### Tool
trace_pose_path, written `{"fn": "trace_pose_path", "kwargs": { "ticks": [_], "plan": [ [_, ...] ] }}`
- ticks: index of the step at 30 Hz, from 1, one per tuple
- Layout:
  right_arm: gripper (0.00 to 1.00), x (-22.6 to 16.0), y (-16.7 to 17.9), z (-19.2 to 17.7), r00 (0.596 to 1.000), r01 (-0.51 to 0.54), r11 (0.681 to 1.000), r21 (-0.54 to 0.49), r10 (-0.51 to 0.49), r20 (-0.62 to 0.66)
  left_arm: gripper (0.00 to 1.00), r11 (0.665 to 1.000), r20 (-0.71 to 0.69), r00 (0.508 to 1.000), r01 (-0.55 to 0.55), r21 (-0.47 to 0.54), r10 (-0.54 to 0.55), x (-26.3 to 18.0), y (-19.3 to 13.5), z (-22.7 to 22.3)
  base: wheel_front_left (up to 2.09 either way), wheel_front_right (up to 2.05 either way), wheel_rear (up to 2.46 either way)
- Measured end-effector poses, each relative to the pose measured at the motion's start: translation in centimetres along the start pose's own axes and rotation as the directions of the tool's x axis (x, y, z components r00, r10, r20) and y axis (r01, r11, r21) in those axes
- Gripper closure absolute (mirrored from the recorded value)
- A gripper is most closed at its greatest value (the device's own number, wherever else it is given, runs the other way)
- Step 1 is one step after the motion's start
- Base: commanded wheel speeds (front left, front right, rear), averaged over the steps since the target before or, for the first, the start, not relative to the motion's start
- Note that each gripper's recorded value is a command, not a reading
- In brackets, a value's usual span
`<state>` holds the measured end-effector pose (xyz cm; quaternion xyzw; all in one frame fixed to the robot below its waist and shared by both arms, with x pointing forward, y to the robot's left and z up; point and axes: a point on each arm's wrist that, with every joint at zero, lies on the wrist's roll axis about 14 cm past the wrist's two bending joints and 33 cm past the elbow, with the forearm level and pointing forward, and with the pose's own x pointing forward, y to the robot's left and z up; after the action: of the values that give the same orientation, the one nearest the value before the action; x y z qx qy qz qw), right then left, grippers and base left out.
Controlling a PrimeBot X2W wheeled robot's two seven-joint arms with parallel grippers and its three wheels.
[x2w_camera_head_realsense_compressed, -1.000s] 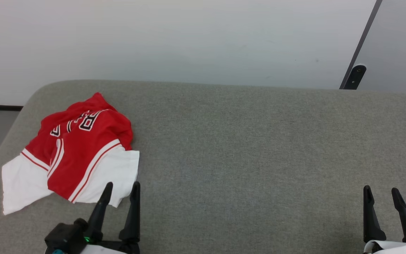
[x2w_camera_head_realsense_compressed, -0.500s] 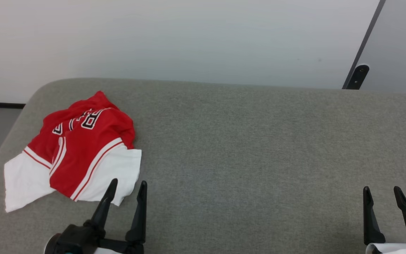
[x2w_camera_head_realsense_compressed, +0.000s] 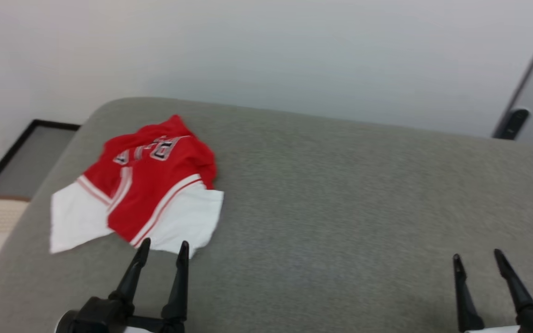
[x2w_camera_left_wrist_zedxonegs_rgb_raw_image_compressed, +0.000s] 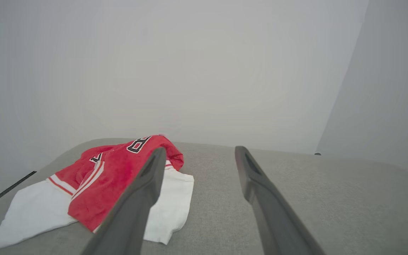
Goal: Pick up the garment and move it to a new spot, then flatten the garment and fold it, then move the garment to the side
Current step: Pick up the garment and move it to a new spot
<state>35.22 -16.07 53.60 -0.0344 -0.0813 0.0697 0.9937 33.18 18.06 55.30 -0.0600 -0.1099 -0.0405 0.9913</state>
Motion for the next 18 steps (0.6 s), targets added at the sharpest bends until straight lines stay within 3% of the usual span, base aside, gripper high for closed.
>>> {"fn": "trace_pose_path", "kwargs": {
  "ticks": [6,11,18],
  "plan": [
    [0.0,1.2,4.9,0.3,0.988,-0.155,0.988,-0.009,0.156,0.02,0.0,0.994,0.017,0.995,-0.104,0.033,0.103,-2.3,3.1,0.7,0.0,0.0,0.0],
    [0.0,1.9,9.3,1.0,0.956,-0.288,0.958,-0.013,0.288,0.049,0.0,0.977,0.029,0.978,-0.207,0.046,0.206,-5.2,5.8,1.2,0.0,0.0,0.0],
    [0.0,2.0,12.9,1.5,0.917,-0.394,0.919,-0.01,0.394,0.069,0.0,0.948,0.043,0.947,-0.319,0.019,0.318,-8.4,8.2,1.6,0.0,0.0,0.0]
  ]
}}
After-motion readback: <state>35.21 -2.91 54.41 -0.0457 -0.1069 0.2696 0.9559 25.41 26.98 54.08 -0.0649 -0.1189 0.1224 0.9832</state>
